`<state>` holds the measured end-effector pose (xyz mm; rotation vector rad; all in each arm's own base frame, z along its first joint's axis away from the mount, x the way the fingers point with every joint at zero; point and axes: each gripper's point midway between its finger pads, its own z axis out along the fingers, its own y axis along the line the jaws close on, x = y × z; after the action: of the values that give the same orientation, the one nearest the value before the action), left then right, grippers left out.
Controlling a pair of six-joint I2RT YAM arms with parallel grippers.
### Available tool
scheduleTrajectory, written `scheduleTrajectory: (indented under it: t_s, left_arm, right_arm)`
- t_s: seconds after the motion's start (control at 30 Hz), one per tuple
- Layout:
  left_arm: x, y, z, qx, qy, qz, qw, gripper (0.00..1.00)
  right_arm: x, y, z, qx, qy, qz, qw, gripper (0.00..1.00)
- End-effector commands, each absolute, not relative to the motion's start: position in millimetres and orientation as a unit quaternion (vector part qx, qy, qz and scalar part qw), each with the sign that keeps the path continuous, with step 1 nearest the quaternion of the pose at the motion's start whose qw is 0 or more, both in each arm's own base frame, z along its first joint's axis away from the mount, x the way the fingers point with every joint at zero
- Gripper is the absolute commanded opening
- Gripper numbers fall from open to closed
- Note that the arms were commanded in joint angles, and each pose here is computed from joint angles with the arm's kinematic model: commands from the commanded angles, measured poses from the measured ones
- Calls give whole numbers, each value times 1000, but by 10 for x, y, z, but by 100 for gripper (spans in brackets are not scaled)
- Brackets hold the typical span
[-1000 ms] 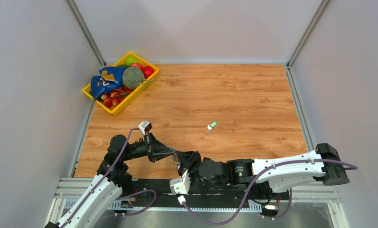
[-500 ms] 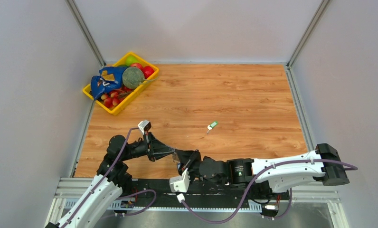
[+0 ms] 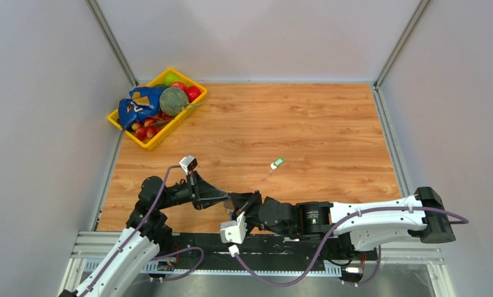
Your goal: Put the keys on the keyring
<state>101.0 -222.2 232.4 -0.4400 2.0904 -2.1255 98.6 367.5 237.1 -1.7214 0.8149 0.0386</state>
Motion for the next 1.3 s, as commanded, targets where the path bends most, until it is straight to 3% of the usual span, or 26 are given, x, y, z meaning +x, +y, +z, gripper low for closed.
scheduleTrajectory:
  t_s: [0.0, 0.27, 0.83, 1.27]
  left_arm:
    - [835, -2232, 2402, -114, 699, -705, 30, 24]
    - [734, -2210, 2319, -61, 741, -666, 52, 44]
    - [733, -2183, 3126, 112, 738, -639, 188, 47]
    - [722, -2145, 3181, 207, 703, -620, 279, 47]
  right_arm:
    - [1036, 3686, 2786, -692, 406, 69, 593, 0]
    - [927, 3608, 3046, -680, 456, 130, 559, 0]
    - [765, 3485, 3060, -656, 587, 206, 428, 0]
    - [588, 3472, 3404, -628, 593, 345, 367, 0]
